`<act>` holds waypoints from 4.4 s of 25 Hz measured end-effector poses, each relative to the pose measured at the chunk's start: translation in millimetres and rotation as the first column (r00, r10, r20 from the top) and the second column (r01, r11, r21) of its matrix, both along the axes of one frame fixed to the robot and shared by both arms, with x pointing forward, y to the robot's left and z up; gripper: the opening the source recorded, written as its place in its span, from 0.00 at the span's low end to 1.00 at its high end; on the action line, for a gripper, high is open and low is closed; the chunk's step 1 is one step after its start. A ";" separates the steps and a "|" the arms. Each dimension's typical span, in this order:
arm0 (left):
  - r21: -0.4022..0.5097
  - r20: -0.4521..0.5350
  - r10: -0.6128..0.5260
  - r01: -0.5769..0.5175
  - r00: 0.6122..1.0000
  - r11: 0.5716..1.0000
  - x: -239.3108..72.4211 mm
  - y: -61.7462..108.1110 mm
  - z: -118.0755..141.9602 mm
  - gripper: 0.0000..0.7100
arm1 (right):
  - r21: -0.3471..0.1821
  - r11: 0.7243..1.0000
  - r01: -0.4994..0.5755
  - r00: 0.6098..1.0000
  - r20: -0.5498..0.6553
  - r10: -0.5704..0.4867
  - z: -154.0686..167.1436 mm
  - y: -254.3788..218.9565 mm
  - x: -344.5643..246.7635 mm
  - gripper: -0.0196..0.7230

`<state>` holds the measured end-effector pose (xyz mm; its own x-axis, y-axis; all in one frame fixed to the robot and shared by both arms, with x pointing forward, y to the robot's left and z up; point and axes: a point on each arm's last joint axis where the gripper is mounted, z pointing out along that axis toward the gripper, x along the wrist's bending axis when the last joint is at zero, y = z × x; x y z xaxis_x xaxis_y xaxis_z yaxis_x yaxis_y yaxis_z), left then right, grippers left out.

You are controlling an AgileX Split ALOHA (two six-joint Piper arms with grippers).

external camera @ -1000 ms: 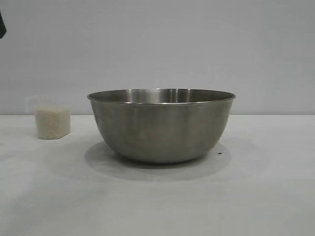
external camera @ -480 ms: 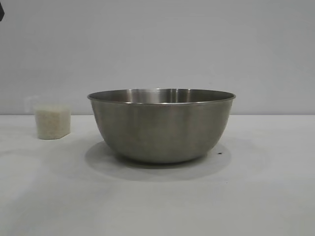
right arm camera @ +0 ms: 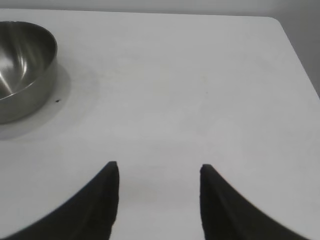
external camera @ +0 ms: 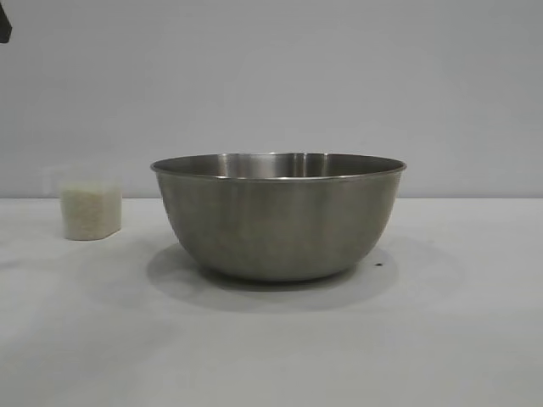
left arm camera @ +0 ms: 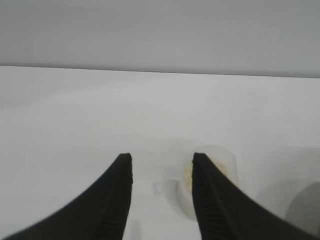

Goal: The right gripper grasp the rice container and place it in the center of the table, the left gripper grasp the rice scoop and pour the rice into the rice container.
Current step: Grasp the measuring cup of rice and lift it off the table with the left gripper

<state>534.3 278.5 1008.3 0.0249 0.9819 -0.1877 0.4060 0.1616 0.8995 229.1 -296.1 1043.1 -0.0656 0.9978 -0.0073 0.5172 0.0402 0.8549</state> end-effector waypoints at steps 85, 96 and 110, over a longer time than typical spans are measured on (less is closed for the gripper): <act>0.086 0.127 0.007 -0.018 0.992 0.996 52.3 0.6 -180.2 0.34 | 0.000 1.000 0.000 1.000 0.000 0.000 0.0 0.0 0.0 0.46; 0.085 0.156 -0.002 -0.012 0.988 0.996 65.7 -1.0 -181.4 0.34 | 0.000 1.000 0.000 1.000 0.000 0.000 0.0 0.0 0.0 0.46; 0.086 0.176 -0.016 0.001 0.984 0.996 74.7 -2.8 -182.3 0.34 | 0.000 1.000 0.000 1.000 0.000 0.000 0.0 0.0 0.0 0.46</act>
<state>608.9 275.7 826.0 0.0583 0.9938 -0.0951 0.2407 0.0785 0.9674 229.1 -296.1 1043.1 -0.0656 0.9978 -0.0073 0.5172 0.0402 0.8549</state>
